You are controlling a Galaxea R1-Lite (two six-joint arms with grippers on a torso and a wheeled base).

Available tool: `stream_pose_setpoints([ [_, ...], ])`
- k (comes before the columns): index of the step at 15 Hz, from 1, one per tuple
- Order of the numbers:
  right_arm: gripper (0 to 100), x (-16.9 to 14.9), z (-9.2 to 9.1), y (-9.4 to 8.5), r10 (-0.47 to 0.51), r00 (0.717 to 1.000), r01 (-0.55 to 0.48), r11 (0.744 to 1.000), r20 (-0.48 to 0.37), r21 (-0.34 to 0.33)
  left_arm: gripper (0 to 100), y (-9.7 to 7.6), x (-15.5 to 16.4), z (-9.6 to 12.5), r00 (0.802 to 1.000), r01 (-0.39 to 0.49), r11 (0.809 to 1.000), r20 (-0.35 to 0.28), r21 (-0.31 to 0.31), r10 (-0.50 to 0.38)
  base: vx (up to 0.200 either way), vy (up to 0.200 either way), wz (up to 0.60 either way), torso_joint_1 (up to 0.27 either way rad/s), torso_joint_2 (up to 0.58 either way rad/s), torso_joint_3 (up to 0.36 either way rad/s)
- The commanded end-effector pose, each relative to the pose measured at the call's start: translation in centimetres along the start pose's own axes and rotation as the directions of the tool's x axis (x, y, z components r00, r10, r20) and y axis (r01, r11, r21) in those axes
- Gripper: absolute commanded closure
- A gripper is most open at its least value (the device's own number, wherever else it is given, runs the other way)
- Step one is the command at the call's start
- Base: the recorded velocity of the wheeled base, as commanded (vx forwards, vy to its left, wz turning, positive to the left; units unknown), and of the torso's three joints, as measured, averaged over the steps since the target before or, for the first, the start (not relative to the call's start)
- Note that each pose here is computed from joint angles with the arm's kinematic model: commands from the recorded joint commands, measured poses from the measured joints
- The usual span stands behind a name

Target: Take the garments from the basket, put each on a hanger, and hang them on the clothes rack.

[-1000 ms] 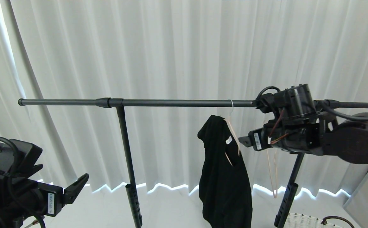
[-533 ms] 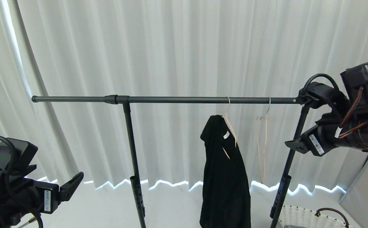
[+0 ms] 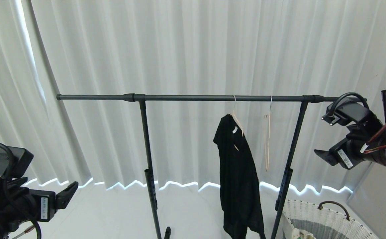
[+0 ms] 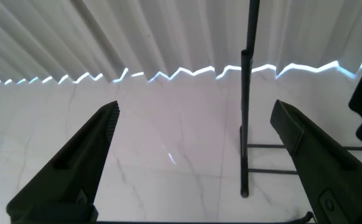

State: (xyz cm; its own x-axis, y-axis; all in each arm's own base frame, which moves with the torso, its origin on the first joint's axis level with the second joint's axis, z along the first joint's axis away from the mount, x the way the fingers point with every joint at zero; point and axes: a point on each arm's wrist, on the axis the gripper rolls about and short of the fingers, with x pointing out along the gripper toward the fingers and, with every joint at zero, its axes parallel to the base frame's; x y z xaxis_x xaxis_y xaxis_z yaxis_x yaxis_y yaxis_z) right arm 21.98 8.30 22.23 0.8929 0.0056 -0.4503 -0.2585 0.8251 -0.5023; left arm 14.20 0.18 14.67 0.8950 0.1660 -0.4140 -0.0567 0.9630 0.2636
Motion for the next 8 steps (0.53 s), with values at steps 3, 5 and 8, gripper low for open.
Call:
stream_pose_setpoints([
  [3,0,0.00,-0.86,-0.25,-0.015,1.000,0.015,1.000,-0.017,0.007,0,0.00,0.05,-0.02,1.000,0.000,1.000,-0.003,0.002,0.000,-0.200,0.000,0.00,0.002,0.00,0.005],
  [5,0,0.03,-0.95,-0.24,-0.015,1.000,0.015,1.000,-0.020,0.007,0,-0.01,-0.01,-0.09,1.000,0.000,1.000,-0.003,0.002,0.000,-0.200,0.000,0.00,0.000,0.00,-0.002],
  [8,0,0.13,-1.27,-0.06,-0.018,1.000,0.018,1.000,-0.014,0.010,0,-0.03,0.05,-0.15,1.000,0.000,1.000,-0.007,0.006,0.000,-0.067,0.000,0.00,0.001,0.00,0.001],
])
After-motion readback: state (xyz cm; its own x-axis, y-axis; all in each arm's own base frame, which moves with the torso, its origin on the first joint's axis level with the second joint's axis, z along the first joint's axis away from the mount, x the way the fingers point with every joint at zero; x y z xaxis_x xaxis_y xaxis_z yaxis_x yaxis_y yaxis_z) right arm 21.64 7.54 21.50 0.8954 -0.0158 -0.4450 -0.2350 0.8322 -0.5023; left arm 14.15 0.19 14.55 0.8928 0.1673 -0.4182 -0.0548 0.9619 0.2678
